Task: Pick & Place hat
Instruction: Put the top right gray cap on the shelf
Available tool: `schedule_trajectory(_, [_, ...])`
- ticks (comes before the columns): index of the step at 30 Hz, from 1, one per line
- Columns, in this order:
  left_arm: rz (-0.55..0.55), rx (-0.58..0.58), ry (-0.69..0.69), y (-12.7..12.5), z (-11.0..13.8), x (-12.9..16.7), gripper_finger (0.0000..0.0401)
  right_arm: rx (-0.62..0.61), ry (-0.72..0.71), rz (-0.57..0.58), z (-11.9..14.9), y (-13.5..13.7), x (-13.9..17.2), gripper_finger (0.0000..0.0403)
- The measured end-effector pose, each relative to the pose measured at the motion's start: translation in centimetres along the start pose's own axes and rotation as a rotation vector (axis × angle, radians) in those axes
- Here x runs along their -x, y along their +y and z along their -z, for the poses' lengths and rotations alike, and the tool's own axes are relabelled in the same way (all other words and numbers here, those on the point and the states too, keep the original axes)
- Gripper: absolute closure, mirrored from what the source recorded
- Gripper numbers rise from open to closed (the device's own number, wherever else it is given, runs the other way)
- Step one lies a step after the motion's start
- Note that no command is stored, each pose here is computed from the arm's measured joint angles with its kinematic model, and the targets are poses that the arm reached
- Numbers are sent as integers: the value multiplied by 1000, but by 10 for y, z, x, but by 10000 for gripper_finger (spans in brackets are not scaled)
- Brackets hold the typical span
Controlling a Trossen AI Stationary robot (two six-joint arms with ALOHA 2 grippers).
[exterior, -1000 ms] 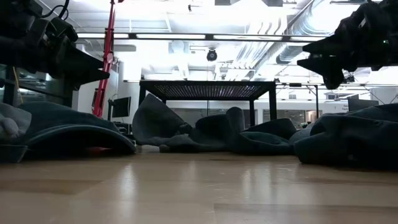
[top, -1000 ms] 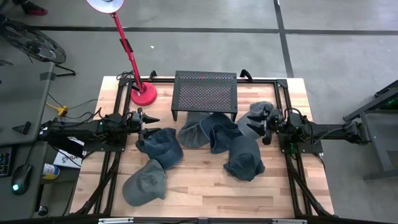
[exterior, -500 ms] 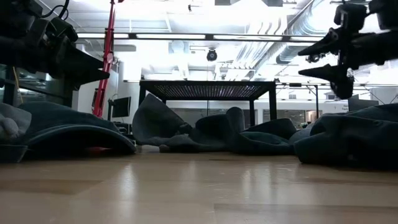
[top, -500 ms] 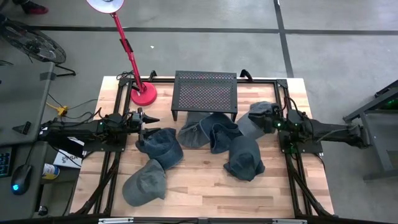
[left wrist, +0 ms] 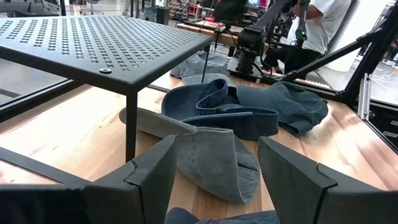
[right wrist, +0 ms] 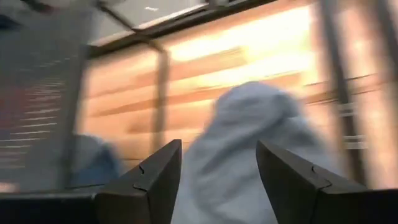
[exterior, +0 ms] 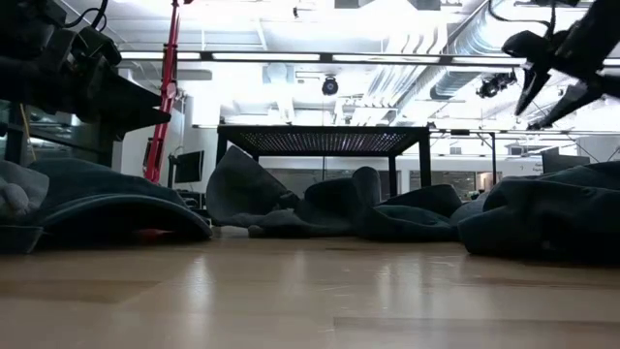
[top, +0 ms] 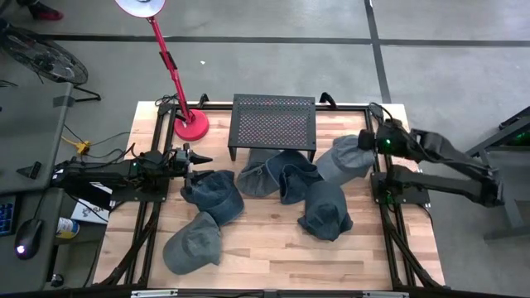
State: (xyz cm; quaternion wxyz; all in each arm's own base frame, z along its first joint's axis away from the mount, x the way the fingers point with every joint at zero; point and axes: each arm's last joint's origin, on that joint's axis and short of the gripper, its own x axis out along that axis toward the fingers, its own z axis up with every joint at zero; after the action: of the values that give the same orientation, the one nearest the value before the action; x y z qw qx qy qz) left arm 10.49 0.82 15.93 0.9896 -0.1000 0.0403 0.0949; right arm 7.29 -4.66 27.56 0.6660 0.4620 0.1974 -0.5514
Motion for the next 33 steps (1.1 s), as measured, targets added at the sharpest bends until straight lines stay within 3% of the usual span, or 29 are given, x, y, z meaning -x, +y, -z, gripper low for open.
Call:
schedule_trajectory(6, [0,0,0,0,0,0,180,124,95,280,-24,23,4,195])
schedule_trajectory(9, [0,0,0,0,0,0,180,196,157,365,-34,36,-4,179])
schedule_trajectory(18, [0,0,0,0,0,0,180,218,424,477,-46,51,-50,104])
schedule_trajectory(27, [0,0,0,0,0,0,180,180,493,625,-59,44,-78,99])
schedule_trajectory(33, [0,0,0,0,0,0,180,165,559,664,-66,39,-99,99])
